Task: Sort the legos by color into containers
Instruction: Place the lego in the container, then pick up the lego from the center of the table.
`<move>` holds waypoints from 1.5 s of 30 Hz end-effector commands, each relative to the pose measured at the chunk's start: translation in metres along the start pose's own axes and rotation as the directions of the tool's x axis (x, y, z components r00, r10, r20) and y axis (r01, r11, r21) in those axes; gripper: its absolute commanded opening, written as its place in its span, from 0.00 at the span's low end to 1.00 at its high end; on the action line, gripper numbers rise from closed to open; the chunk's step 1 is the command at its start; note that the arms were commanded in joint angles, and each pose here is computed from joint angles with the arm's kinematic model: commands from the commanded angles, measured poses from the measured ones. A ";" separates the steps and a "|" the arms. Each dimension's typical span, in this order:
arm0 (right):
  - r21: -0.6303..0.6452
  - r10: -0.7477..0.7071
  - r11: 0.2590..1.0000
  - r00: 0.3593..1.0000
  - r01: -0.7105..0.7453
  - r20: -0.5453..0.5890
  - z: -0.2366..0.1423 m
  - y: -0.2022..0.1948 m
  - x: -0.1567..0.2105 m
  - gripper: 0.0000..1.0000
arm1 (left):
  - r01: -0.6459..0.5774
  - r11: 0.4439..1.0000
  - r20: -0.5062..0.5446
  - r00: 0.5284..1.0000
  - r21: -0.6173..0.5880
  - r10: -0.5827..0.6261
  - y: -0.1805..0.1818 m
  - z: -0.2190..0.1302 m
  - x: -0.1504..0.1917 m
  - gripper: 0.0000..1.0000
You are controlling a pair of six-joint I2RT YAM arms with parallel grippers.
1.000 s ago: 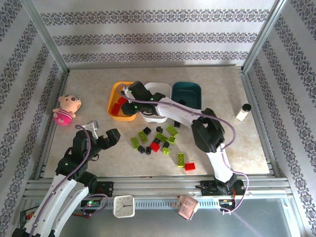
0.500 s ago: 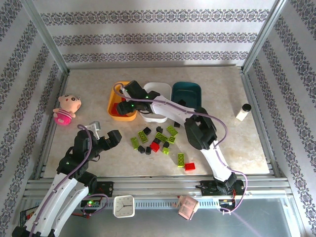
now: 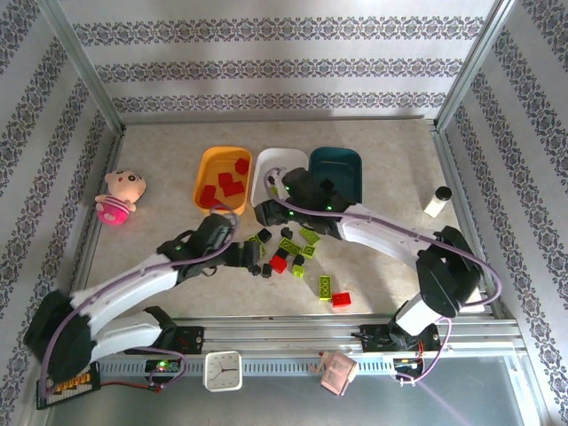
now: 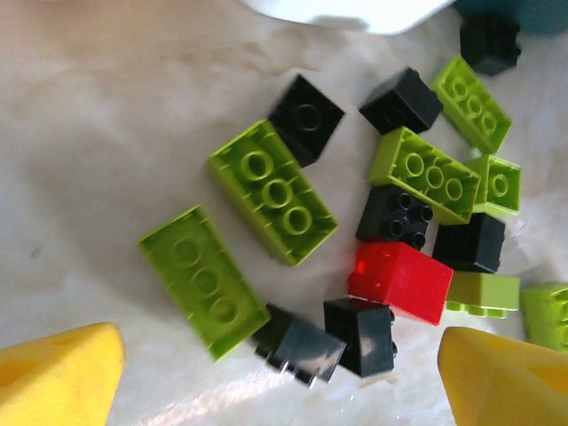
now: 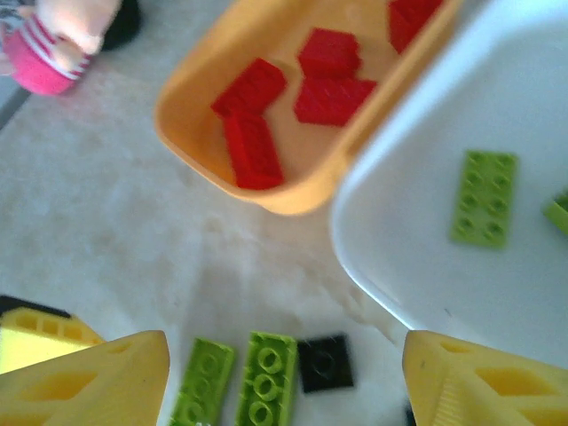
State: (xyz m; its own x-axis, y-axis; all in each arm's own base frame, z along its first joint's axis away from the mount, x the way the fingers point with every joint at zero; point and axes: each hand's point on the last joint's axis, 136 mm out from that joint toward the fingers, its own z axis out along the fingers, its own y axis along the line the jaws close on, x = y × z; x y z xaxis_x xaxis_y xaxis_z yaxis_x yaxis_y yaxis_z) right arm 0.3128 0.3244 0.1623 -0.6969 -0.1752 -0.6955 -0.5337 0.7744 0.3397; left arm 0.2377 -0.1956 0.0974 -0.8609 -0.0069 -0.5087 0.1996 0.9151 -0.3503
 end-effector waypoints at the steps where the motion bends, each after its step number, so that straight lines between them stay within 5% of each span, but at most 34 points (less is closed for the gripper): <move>1: 0.029 0.050 0.998 0.996 -0.052 0.067 -0.021 -0.016 0.001 0.70 | -0.198 0.975 0.011 0.980 -0.104 0.200 -0.008 0.020 -0.030 0.90; 12: 0.081 0.119 0.988 0.982 -0.132 0.149 -0.071 -0.054 0.018 0.71 | -0.428 0.883 -0.187 0.899 -0.190 0.396 -0.008 0.075 -0.042 0.78; 28: 0.097 0.149 0.980 0.962 -0.175 0.230 -0.103 -0.072 0.009 0.71 | -0.429 0.887 -0.276 0.885 -0.169 0.375 0.000 0.107 -0.029 0.62; 38: 0.106 0.162 0.976 0.957 -0.192 0.242 -0.108 -0.078 0.010 0.71 | -0.423 0.890 -0.259 0.891 -0.168 0.374 -0.001 0.106 -0.033 0.42; 45: 0.130 0.186 0.966 0.948 -0.225 0.258 -0.113 -0.088 0.016 0.71 | -0.392 0.912 -0.124 0.917 -0.121 0.378 -0.034 0.065 -0.059 0.34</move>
State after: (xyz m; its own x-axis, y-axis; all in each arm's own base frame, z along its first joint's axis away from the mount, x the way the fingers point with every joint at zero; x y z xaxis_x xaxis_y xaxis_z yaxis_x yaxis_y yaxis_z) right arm 0.2947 0.1944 0.1937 -0.6415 0.1005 -0.7605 -0.3359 0.8545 0.3962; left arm 0.3148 -0.2440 0.0489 -0.7991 0.4210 -0.4292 0.4599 0.8879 0.0147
